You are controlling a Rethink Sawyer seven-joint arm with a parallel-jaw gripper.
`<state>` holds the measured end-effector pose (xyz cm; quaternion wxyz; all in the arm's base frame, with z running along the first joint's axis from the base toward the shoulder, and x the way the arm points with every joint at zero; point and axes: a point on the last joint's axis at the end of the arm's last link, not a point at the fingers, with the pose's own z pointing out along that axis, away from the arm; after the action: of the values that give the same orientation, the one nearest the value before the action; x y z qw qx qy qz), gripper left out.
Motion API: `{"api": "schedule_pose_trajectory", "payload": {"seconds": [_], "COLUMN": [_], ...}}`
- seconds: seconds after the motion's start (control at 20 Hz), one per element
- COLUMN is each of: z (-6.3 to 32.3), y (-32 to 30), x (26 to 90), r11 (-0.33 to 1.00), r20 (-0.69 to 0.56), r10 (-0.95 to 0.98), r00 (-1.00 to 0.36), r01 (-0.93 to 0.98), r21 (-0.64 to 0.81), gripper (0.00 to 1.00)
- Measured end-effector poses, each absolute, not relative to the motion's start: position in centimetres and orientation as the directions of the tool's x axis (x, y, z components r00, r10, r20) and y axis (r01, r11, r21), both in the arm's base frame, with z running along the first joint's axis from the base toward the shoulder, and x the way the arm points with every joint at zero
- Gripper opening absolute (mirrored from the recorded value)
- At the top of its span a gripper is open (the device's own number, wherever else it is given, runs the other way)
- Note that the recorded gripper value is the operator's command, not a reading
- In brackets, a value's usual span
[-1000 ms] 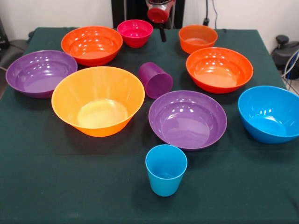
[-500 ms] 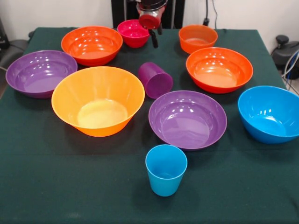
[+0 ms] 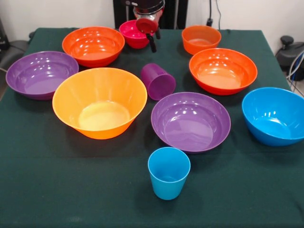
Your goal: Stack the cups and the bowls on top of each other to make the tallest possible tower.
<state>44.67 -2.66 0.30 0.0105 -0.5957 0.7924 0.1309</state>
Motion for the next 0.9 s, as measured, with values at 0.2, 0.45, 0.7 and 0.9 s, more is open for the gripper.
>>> {"api": "schedule_pose_trajectory", "payload": {"seconds": [0.2, 0.45, 0.7, 0.9], "z": [0.6, 1.5, 3.0, 3.5], "y": [-3.0, -2.7, -1.6, -0.9], "x": [44.8, 44.9, 45.3, 45.5], "r11": [0.261, 0.259, 0.247, 0.235], "r20": [-0.167, -0.155, -0.14, -0.133], "r10": [-0.941, -0.945, -0.951, -0.956], "r00": [-0.294, -0.289, -0.275, -0.261], "r01": [-0.946, -0.947, -0.95, -0.955], "r21": [0.19, 0.189, 0.188, 0.183], "gripper": [1.0, 1.0, 1.0, 1.0]}}
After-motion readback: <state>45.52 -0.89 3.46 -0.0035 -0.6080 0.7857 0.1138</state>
